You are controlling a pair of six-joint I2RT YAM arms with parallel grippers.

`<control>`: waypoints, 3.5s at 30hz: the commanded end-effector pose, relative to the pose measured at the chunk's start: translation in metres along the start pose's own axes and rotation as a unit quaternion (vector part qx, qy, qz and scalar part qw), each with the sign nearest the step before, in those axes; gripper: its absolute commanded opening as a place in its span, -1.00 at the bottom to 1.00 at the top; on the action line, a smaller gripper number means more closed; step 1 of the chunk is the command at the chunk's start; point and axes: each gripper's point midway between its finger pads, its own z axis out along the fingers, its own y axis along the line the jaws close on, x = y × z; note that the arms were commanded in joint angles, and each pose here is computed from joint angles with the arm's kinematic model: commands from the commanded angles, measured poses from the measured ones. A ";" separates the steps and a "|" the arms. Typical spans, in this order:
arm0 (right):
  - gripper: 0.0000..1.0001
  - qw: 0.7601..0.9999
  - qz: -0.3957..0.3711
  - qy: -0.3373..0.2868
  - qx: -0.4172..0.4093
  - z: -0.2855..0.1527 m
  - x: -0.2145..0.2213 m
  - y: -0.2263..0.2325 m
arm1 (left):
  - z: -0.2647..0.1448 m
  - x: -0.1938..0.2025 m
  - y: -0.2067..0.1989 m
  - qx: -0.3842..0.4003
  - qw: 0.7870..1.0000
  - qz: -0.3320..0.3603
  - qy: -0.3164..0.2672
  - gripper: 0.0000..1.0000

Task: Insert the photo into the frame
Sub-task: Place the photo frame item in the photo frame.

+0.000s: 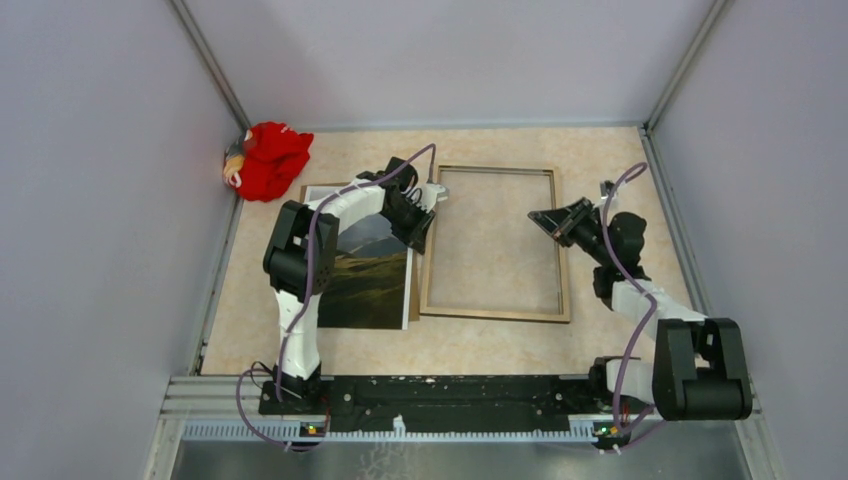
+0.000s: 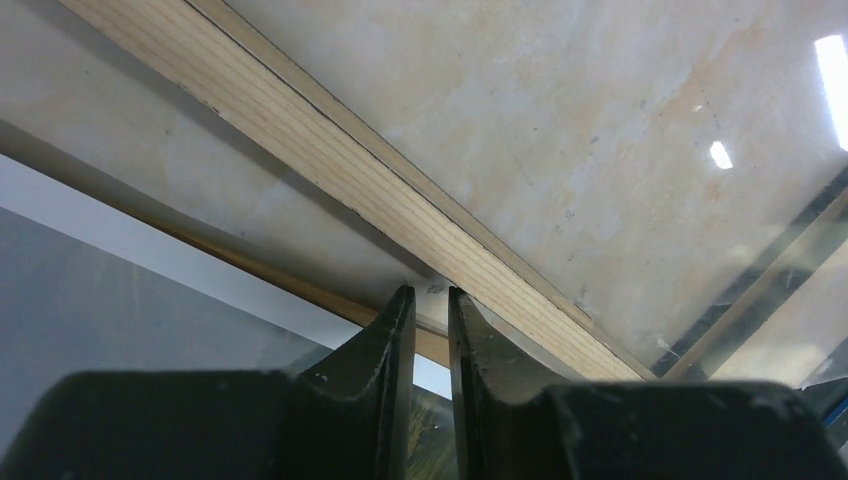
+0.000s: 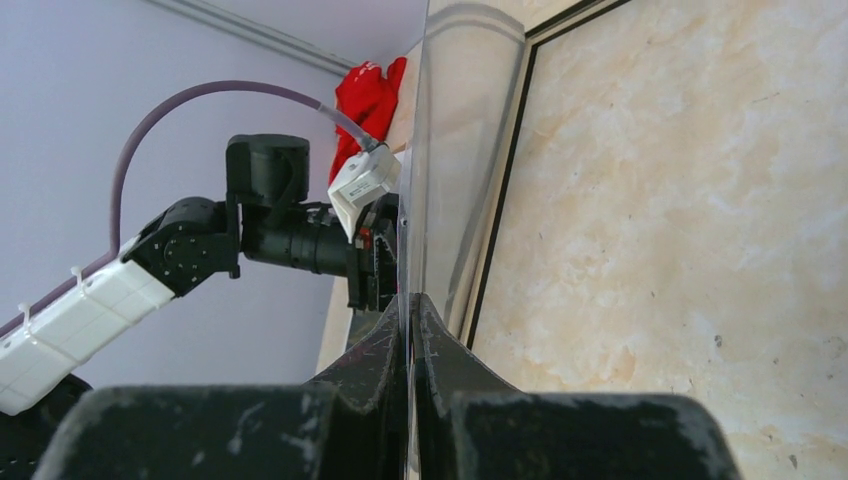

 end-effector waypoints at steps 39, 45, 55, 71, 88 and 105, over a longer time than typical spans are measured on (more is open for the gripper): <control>-1.00 0.983 -0.164 -0.016 0.081 0.007 -0.015 0.003 | -0.003 -0.008 -0.012 0.022 1.000 0.004 -0.012 -0.59; -1.00 0.985 -0.161 -0.014 0.059 0.009 -0.014 0.011 | -0.003 -0.008 -0.012 0.022 1.000 0.005 -0.011 -0.59; -1.00 0.988 -0.148 -0.015 0.045 0.013 -0.014 0.015 | -0.003 -0.007 -0.011 0.020 1.000 0.005 -0.010 -0.61; -1.00 0.991 -0.112 -0.016 0.075 0.026 -0.021 0.002 | -0.004 -0.008 -0.010 0.017 1.000 0.008 -0.009 -0.61; -1.00 0.993 -0.108 -0.033 0.020 0.029 -0.029 0.029 | -0.004 -0.007 -0.009 0.018 1.000 0.010 -0.007 -0.63; -1.00 0.994 -0.101 -0.036 0.028 0.033 -0.036 0.022 | -0.005 -0.008 -0.009 0.020 1.000 0.009 -0.009 -0.66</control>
